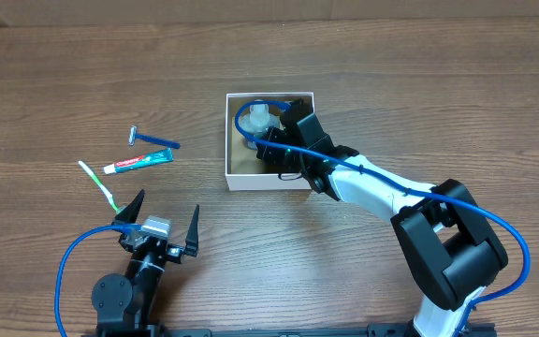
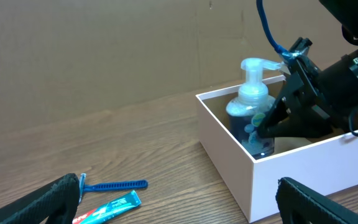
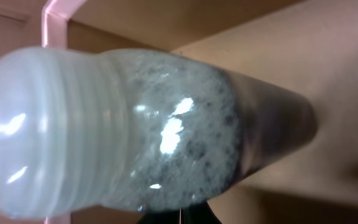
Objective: Pack container
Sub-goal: 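Lower the bottle upright in the box and open the right gripper, then move the right gripper to the Dettol soap pack and grasp it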
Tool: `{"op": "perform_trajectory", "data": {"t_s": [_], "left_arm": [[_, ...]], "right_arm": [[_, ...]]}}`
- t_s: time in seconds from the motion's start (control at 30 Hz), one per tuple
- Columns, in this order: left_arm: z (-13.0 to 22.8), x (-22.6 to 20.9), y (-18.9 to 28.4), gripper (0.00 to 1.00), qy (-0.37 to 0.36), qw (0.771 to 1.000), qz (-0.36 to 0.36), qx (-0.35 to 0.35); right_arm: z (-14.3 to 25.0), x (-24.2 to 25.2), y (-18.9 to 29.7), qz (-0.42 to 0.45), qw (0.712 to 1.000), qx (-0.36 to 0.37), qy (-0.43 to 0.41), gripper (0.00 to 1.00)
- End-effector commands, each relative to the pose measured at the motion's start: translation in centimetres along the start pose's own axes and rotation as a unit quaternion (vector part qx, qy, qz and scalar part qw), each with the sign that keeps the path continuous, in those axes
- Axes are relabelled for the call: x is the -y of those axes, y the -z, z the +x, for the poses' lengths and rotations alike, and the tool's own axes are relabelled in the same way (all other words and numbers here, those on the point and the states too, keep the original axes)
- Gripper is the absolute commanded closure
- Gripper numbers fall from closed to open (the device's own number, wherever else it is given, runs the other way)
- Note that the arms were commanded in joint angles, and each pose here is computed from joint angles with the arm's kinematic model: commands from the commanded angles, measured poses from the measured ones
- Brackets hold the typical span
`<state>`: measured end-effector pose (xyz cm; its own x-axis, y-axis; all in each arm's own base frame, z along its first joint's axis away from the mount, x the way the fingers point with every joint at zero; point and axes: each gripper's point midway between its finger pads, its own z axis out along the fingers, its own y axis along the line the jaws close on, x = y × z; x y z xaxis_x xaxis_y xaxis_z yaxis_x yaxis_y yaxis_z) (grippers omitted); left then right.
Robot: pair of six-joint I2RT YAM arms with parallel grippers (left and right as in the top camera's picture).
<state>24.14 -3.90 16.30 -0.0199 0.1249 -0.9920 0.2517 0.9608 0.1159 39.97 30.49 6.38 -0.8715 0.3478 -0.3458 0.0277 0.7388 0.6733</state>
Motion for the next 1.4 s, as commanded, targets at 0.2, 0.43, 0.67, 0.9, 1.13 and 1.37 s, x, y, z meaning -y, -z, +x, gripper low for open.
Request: {"op": "perform_trajectory", "data": {"t_s": [0.2,0.43,0.67,0.9,1.13,1.37], "left_arm": [[0.0,0.0,0.0,0.00,-0.006,1.000,0.001,0.002],[0.0,0.0,0.0,0.00,-0.006,1.000,0.001,0.002],[0.0,0.0,0.0,0.00,-0.006,1.000,0.001,0.002],[0.0,0.0,0.0,0.00,-0.006,1.000,0.001,0.002],[0.0,0.0,0.0,0.00,-0.006,1.000,0.001,0.002],[0.0,0.0,0.0,0.00,-0.006,1.000,0.001,0.002]], "right_arm": [[-2.1,-0.6,-0.2,-0.005,0.998,0.054,0.038,0.96],[-4.1,0.2,0.2,0.003,0.994,0.081,0.075,0.96],[-4.6,-0.3,0.4,-0.008,0.991,0.088,0.097,0.96],[-4.4,-1.3,3.2,0.001,0.993,0.075,0.086,0.55],[-7.9,-1.6,9.4,0.017,0.989,0.118,0.088,0.44],[-8.3,0.9,13.5,0.063,0.990,0.109,0.065,0.42]]}}
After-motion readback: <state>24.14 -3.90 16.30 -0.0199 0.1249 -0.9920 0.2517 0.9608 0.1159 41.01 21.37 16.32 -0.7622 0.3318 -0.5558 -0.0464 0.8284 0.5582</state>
